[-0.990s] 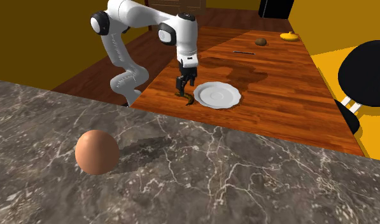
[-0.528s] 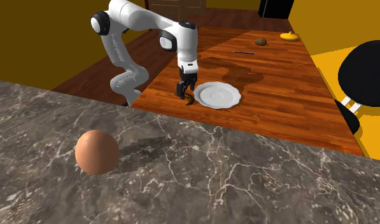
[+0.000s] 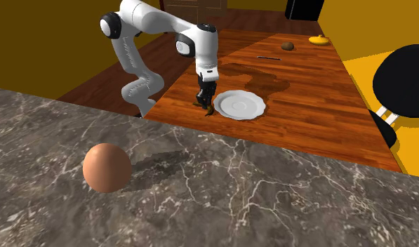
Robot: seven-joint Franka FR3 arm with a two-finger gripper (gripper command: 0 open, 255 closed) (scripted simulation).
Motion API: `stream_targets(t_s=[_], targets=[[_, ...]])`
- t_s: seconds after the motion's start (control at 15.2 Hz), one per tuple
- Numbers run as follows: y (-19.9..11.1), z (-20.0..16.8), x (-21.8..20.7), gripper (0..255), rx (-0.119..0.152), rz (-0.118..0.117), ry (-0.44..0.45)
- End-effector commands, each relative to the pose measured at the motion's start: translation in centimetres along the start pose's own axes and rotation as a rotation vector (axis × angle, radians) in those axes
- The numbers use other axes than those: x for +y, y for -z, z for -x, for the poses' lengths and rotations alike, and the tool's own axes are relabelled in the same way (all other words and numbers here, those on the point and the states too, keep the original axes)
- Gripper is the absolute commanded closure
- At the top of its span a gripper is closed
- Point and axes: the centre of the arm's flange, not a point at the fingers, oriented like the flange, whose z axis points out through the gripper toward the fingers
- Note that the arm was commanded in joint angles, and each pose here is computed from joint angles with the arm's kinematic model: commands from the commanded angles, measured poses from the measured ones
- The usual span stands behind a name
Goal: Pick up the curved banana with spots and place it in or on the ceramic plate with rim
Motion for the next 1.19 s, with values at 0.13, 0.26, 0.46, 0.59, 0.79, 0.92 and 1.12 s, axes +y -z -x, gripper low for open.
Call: stream_targets(t_s=[0.13, 0.26, 0.46, 0.59, 0.79, 0.92, 1.12], targets=[[0.0, 0.0, 0.0, 255, 0.0, 0.0, 0.0], [0.0, 0.0, 0.0, 255, 0.0, 0.0, 0.0], [0.5, 0.0, 0.0, 255, 0.0, 0.0, 0.0], [1.6, 0.0, 0.0, 255, 0.0, 0.0, 0.0], [3.2, 0.0, 0.0, 255, 0.0, 0.0, 0.0], [4.2, 0.0, 0.0, 255, 0.0, 0.0, 0.0], [5.8, 0.1, -0.1, 255, 0.0, 0.0, 0.0]])
